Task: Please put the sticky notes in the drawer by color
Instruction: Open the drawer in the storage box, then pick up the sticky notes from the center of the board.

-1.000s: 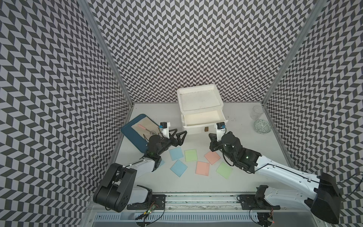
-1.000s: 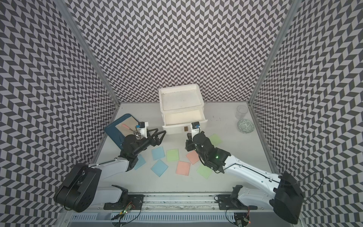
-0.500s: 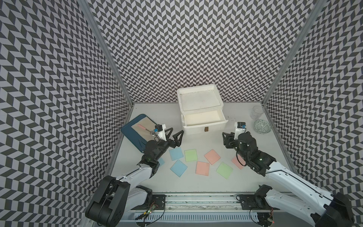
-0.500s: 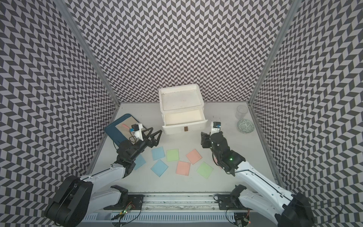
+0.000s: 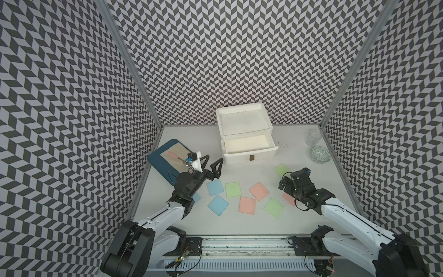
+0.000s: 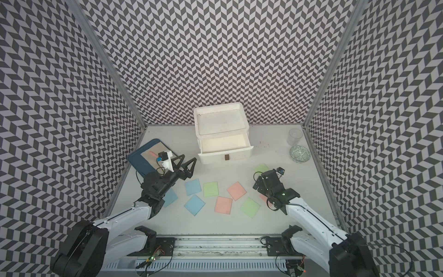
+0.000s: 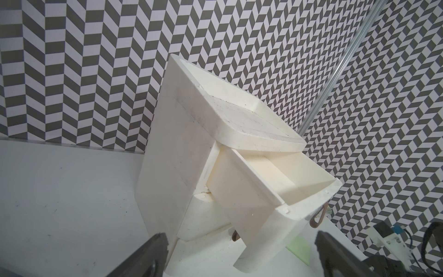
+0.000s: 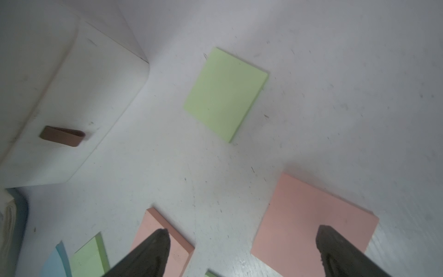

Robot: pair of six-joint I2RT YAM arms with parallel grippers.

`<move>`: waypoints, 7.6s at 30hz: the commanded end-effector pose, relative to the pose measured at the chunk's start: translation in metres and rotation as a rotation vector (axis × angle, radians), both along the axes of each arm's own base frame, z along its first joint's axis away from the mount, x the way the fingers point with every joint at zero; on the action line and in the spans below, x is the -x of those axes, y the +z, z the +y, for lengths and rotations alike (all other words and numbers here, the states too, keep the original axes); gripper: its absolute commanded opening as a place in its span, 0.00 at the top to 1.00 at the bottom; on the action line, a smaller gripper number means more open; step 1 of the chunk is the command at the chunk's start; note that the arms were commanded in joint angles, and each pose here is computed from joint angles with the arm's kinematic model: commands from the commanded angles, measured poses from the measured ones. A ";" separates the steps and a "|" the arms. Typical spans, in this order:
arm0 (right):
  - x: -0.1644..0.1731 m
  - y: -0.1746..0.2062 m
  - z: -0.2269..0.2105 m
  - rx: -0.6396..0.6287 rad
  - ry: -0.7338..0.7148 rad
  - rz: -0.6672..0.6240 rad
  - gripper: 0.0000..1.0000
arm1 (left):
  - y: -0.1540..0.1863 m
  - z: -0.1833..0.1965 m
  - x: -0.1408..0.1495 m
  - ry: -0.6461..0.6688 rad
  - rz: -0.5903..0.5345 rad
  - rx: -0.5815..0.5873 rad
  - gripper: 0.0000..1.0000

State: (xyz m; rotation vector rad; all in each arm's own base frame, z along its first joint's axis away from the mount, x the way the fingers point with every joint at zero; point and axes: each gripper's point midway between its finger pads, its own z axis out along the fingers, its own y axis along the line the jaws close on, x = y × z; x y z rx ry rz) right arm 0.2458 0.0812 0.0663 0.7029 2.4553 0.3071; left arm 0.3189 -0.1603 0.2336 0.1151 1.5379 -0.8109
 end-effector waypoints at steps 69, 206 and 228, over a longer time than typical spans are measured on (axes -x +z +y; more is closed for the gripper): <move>0.036 -0.064 -0.002 0.177 0.084 0.344 0.21 | 0.019 0.001 0.015 0.018 -0.080 -0.016 0.00; 0.020 0.335 0.174 -0.980 1.272 -0.872 0.57 | 0.212 -0.128 0.079 -1.184 0.033 0.324 1.00; 0.018 0.327 0.175 -0.972 1.234 -0.834 0.96 | 0.178 -0.126 0.033 -0.980 0.188 0.241 0.61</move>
